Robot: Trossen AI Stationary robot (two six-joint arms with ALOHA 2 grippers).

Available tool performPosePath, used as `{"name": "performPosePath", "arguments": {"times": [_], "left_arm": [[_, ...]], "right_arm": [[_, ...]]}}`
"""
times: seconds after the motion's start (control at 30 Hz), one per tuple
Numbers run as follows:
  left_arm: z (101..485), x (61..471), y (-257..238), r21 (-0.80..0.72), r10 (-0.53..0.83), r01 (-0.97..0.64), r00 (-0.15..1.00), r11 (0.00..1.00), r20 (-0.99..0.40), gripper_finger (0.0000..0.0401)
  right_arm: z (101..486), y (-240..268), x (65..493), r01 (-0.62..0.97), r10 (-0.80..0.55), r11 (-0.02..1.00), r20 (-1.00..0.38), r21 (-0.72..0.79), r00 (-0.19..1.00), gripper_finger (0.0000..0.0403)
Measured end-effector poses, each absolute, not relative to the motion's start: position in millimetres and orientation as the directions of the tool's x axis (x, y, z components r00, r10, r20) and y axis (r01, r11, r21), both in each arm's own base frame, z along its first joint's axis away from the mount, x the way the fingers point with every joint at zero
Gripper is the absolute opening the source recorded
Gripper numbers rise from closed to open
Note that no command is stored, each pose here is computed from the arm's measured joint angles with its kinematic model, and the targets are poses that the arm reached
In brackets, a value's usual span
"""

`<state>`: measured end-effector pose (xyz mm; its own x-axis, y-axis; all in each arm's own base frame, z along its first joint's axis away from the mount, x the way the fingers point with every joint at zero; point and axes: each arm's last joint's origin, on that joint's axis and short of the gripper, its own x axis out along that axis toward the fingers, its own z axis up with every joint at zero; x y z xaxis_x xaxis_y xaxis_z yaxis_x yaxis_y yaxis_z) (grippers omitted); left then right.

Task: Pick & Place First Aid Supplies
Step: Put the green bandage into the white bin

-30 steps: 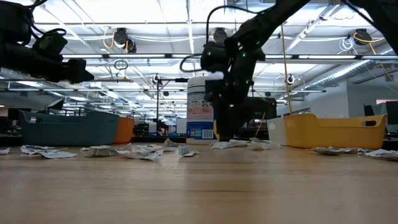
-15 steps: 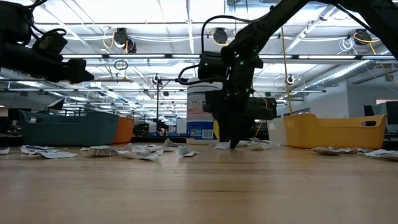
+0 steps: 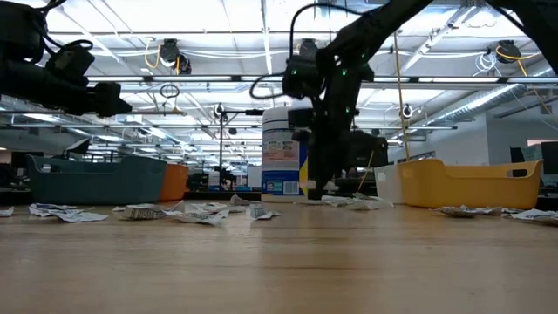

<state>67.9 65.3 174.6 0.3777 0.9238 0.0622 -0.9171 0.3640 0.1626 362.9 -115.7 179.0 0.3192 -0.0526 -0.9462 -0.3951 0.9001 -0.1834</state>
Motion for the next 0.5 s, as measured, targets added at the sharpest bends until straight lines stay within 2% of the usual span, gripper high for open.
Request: {"name": "performPosePath", "arguments": {"times": [0.13,0.27,0.5], "left_arm": [[175,68,65,0.163,0.924,-0.917,0.378,0.364,0.062,0.0308],[175,68,65,0.163,0.924,-0.917,0.378,0.364,0.062,0.0308],[175,68,65,0.163,0.924,-0.917,0.378,0.364,0.062,0.0308]], "right_arm": [[200,-118,357,-0.167,-0.125,0.967,-0.929,-0.193,0.349,0.0004],[218,-122,346,0.106,-0.204,0.978,-0.915,-0.178,0.349,0.0004],[242,-126,334,0.538,-0.258,0.843,-0.888,-0.014,0.380,0.0002]]}}
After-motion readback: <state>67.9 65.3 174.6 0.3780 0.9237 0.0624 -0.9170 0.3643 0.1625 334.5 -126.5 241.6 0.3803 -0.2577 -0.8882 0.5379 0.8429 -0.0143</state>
